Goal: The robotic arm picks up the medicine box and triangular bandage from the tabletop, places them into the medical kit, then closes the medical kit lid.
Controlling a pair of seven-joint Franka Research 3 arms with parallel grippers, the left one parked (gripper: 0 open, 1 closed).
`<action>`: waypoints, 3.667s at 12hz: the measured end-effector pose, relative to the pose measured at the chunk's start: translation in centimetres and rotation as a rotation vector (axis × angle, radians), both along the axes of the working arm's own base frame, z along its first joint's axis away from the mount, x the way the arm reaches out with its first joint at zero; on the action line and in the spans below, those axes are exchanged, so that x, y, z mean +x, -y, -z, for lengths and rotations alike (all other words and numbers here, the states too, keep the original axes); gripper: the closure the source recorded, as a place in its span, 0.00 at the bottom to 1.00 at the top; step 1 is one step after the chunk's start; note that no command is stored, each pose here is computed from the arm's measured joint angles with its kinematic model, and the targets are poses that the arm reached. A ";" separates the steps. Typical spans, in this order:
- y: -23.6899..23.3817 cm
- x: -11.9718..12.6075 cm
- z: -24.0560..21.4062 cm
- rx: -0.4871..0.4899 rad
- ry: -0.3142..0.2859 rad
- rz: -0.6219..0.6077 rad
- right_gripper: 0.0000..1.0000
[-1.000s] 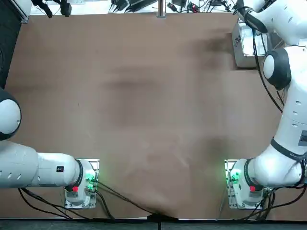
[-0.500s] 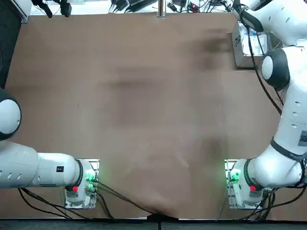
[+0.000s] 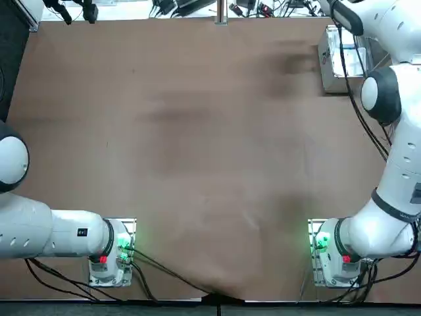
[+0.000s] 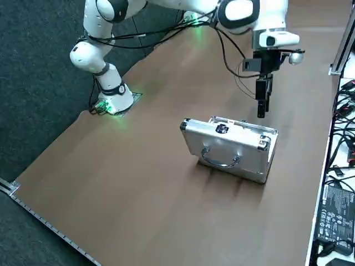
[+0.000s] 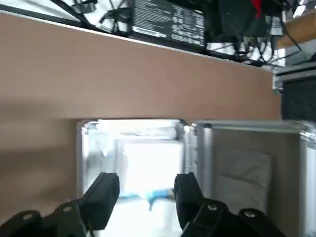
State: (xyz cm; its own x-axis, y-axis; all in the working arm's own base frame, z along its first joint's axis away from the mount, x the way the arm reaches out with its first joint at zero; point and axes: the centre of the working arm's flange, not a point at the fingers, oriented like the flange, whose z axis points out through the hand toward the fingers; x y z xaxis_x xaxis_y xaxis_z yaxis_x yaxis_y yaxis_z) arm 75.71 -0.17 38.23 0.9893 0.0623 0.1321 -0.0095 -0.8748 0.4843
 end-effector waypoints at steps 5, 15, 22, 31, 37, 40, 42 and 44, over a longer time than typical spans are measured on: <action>5.0 -2.5 -7.8 0.091 -0.058 0.025 0.45; 22.3 -7.1 -11.9 0.224 -0.128 -0.055 0.99; 26.8 -7.5 -7.4 0.274 -0.173 -0.090 0.99; 13.8 -4.2 -6.6 0.350 -0.195 -0.230 0.99; 10.3 -3.9 -6.7 0.358 -0.203 -0.223 0.98; 9.4 -4.2 -7.6 0.363 -0.210 -0.218 0.87; 8.3 -4.6 -8.4 0.373 -0.213 -0.184 0.82; 5.3 -5.4 -10.5 0.389 -0.215 -0.148 0.50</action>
State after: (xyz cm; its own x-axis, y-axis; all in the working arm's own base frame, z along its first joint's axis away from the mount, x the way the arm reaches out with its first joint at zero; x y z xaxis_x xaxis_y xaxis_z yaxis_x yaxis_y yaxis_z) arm 70.27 -5.46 48.77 0.9810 0.1912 -0.0335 0.1936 -0.9763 0.0970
